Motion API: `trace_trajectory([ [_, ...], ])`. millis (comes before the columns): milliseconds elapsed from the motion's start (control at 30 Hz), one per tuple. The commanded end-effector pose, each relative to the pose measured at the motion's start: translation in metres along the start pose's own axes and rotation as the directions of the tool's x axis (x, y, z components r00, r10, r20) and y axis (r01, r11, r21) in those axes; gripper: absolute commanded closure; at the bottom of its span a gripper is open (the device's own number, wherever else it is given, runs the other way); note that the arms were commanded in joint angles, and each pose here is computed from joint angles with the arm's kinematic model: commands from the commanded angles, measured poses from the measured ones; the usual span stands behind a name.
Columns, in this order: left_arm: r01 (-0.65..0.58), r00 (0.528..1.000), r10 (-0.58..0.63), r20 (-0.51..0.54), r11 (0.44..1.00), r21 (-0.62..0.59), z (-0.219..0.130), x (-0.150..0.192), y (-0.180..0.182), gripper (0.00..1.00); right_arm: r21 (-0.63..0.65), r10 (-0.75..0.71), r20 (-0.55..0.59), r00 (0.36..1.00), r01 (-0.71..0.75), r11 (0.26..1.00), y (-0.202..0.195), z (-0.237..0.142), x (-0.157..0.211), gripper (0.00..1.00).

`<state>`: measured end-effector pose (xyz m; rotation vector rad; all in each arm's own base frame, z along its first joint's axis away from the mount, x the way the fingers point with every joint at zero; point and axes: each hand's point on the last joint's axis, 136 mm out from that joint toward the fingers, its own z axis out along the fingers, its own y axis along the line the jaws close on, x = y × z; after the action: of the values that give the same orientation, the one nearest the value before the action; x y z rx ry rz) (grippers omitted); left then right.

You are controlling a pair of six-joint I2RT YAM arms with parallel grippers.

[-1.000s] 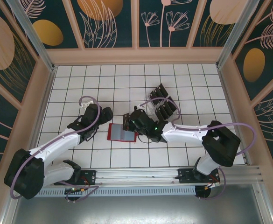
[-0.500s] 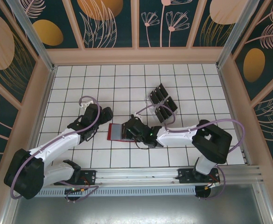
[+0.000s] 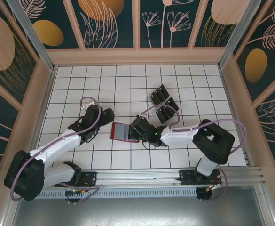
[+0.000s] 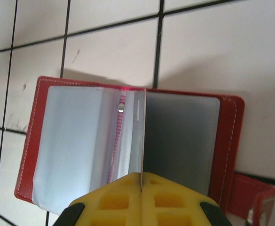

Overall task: Put the credit cards into the card holder
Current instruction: Move the card holder to the bottom-center of the table.

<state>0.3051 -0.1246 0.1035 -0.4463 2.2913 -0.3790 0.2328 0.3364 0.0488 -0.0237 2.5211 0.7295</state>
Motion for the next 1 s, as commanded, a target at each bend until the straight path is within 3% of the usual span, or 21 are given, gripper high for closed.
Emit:
trace_trajectory([
  [0,-0.009,0.999,0.009,-0.033,1.000,0.009,-0.001,0.007,0.003,0.02,0.091,-0.074,-0.028,0.997,0.076,0.993,-0.033,-0.004,0.000,1.00],
  [267,-0.093,0.986,0.100,-0.131,0.994,0.059,0.010,0.026,-0.010,0.01,-0.013,-0.077,-0.023,0.997,0.077,0.997,-0.010,-0.011,-0.011,1.00],
  [533,-0.318,0.929,0.316,-0.193,0.948,0.024,0.018,0.047,-0.024,0.01,-0.152,0.000,0.050,0.999,0.008,0.988,0.016,-0.034,-0.032,1.00],
  [967,-0.447,0.874,0.427,-0.233,0.894,-0.038,0.023,0.069,-0.017,0.01,-0.256,0.159,0.107,0.981,-0.127,0.958,0.002,-0.040,-0.033,1.00],
])
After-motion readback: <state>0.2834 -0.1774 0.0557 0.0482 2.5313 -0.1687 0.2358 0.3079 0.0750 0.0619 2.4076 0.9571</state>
